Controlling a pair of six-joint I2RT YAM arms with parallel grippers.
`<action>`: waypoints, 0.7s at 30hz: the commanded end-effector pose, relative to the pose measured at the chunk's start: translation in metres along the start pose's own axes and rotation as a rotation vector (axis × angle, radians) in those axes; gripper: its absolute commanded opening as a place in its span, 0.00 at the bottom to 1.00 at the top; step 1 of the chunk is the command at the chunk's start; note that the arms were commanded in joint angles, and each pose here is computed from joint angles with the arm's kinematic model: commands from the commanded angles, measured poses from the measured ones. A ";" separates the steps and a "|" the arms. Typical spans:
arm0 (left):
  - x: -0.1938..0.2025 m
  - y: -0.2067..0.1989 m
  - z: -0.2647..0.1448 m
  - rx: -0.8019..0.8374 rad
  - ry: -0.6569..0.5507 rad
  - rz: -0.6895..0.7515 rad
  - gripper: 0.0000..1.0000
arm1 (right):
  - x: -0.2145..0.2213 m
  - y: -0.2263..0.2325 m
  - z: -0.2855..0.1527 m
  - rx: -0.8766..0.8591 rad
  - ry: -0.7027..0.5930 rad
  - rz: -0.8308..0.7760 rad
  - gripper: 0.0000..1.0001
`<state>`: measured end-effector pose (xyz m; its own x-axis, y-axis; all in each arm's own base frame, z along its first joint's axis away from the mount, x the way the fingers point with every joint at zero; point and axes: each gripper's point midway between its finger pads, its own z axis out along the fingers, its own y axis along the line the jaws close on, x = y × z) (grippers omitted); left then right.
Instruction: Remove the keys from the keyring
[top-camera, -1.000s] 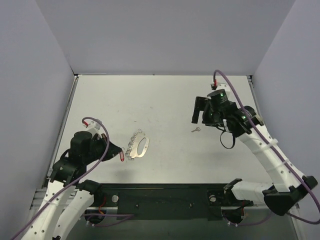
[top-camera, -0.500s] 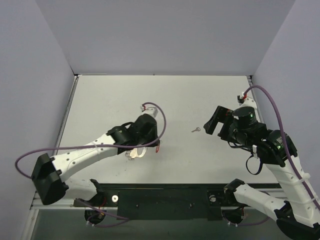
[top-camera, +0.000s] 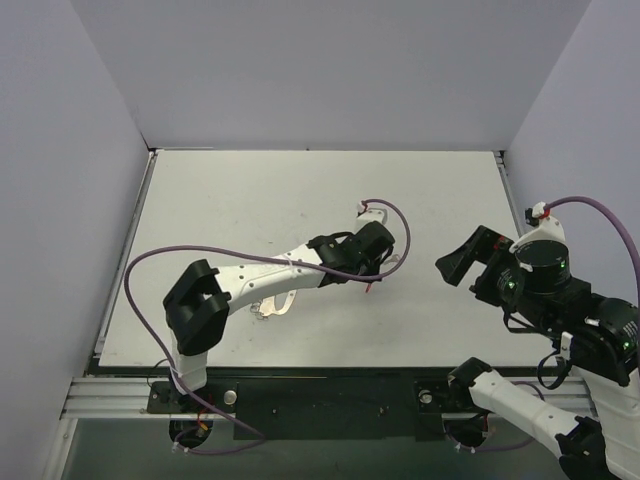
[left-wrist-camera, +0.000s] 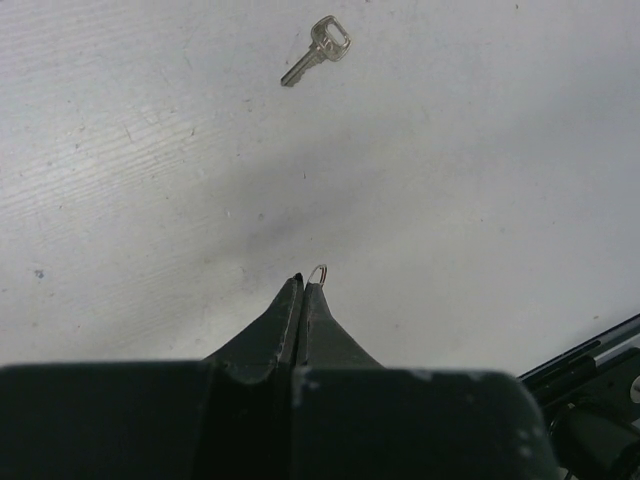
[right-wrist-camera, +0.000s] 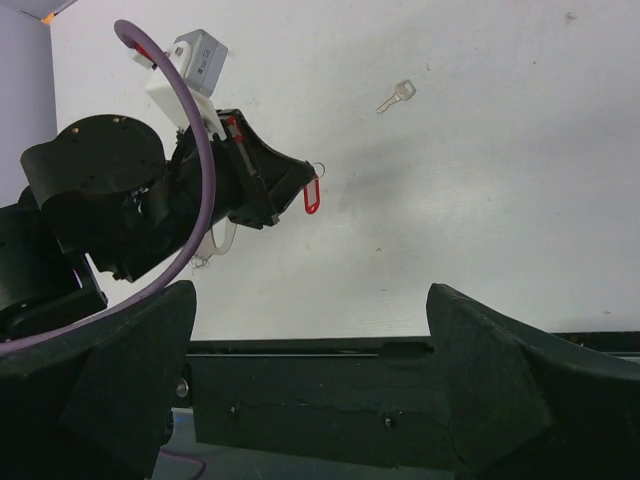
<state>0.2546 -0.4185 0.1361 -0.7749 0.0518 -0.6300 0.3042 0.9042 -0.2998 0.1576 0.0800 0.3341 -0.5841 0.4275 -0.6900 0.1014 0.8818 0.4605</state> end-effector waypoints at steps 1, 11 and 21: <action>-0.029 -0.018 -0.004 0.009 -0.073 0.002 0.00 | 0.003 -0.012 -0.007 0.044 0.007 0.001 0.94; -0.030 -0.002 0.028 -0.104 -0.078 0.026 0.00 | 0.010 -0.014 -0.005 0.050 0.032 0.003 0.95; -0.050 -0.010 0.063 -0.139 -0.093 0.049 0.00 | 0.007 -0.016 -0.019 0.038 0.024 0.011 0.95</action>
<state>0.3049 -0.4475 0.1061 -0.7392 0.0921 -0.6671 0.2708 0.9477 -0.1692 0.1449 0.0715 0.3297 -0.6004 0.4342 -0.6715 0.1306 0.8817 0.4534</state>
